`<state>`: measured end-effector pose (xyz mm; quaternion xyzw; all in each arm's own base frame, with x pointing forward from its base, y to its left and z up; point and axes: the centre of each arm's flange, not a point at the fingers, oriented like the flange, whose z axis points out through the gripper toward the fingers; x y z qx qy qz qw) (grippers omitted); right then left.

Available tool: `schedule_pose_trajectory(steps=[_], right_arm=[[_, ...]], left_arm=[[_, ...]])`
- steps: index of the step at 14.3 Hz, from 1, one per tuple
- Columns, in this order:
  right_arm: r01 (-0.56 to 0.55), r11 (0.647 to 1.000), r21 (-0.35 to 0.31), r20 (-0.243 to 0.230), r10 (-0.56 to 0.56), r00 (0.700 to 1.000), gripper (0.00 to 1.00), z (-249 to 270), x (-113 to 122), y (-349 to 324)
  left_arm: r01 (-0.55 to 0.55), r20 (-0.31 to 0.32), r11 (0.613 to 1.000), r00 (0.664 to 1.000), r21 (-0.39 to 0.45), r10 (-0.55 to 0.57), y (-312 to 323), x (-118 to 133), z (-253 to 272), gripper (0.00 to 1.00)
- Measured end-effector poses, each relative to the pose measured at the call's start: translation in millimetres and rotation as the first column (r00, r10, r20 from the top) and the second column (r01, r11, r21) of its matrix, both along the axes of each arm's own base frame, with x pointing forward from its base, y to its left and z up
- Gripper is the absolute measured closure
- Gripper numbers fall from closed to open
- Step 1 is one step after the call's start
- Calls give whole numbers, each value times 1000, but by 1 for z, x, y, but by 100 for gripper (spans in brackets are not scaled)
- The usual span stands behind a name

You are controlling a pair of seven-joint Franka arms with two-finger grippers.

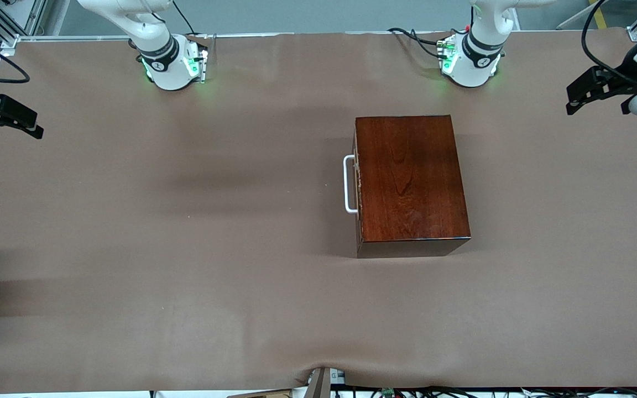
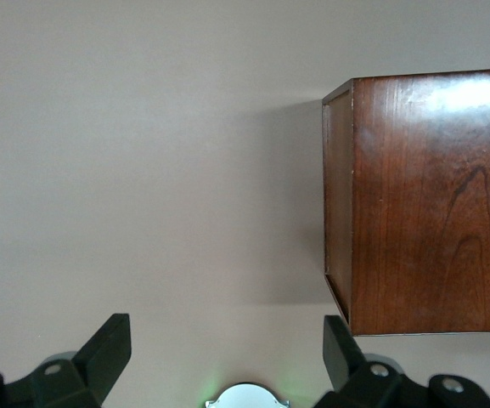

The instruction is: Open drawer, take yellow block, close drawer

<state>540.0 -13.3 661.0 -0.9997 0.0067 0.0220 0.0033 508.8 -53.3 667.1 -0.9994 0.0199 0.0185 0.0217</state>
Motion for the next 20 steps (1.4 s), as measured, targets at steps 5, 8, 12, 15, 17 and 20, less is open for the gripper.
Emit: schedule_pose_trajectory(steps=[5,8,12,15,17,20], right_arm=[[1,1000,0,0,-1,1000,0,0,0,0],[2,1000,0,-1,-2,1000,0,-1,0,-1],[4,1000,0,-2,-4,1000,0,-1,0,-2],[4,1000,0,-2,-4,1000,0,-1,0,-2],[4,1000,0,-2,-4,1000,0,-1,1,-2],[5,1000,0,-2,-5,1000,0,-1,1,-3]], left_arm=[[3,-17,1000,1000,0,-3,-2,6,-9,0],[49,-30,999,998,1,-49,-26,7,-16,0],[176,-71,984,982,-8,-176,-98,23,-49,0],[221,-65,975,973,-21,-222,-148,36,-74,0],[194,-51,981,980,-24,-195,-181,39,-91,0],[162,-43,986,986,-28,-163,-235,36,-115,0]])
